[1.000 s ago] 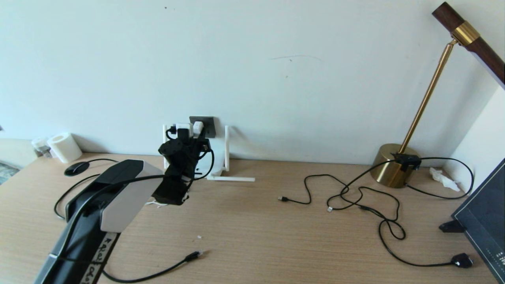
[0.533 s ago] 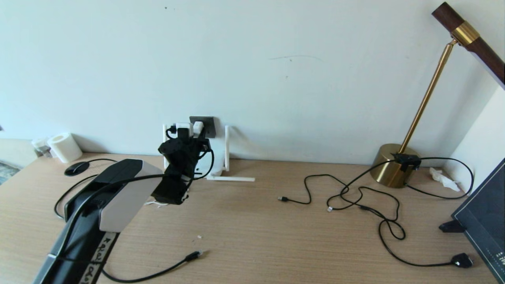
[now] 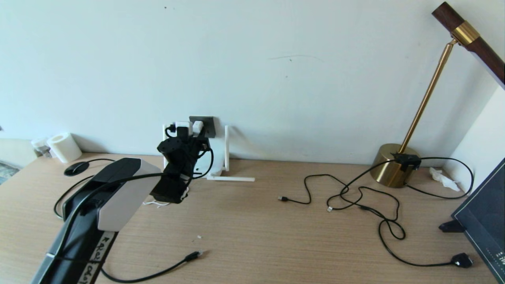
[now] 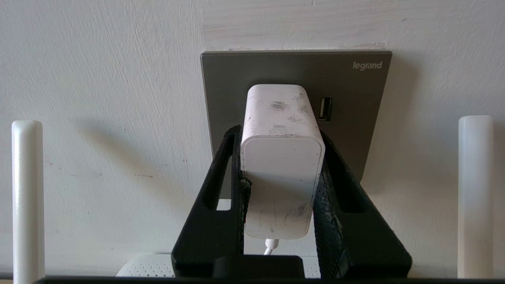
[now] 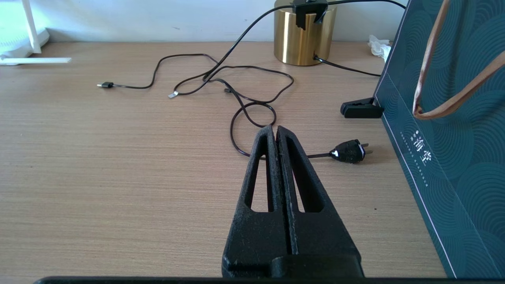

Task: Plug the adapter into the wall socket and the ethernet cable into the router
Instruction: Plug plug into socket

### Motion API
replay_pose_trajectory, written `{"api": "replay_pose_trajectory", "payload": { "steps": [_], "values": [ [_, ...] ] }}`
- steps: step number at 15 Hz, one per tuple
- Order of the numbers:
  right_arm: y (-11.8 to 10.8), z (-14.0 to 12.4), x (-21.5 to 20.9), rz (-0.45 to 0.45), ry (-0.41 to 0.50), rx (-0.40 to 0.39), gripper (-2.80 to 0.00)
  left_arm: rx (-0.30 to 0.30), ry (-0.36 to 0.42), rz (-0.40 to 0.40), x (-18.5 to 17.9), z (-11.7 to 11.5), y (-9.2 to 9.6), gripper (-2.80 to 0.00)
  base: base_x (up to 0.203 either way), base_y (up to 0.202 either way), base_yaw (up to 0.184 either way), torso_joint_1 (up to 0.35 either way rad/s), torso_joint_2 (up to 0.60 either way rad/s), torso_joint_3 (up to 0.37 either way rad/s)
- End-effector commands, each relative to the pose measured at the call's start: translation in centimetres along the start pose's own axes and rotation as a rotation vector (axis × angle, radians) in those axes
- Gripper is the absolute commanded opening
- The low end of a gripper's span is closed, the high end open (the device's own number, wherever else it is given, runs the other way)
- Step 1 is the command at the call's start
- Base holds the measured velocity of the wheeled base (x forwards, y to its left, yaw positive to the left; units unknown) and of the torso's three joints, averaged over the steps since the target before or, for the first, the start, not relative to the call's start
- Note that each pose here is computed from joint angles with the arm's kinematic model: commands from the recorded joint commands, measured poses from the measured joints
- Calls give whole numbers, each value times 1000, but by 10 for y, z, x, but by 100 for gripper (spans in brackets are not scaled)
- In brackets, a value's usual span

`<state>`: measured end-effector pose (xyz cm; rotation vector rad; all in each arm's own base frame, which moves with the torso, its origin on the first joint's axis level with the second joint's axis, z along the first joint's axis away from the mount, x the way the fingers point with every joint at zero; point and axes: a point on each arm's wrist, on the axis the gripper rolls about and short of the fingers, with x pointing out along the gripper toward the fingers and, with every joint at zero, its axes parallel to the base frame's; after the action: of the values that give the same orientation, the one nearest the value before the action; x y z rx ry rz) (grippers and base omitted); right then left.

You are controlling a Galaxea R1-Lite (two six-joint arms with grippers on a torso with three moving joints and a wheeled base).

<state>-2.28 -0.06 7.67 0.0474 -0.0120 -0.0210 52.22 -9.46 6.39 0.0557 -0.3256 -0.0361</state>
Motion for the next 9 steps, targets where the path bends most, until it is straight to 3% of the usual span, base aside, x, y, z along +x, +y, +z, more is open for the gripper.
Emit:
{"api": "replay_pose_trajectory", "payload": {
  "steps": [1, 9],
  "values": [
    [0, 0, 0, 0, 1, 0, -280, 0, -9, 3, 0, 2, 1, -280, 0, 0, 0, 0, 0, 0],
    [0, 0, 0, 0, 1, 0, -280, 3, 1, 8, 1, -1, 3, -280, 0, 0, 0, 0, 0, 0]
  ]
}}
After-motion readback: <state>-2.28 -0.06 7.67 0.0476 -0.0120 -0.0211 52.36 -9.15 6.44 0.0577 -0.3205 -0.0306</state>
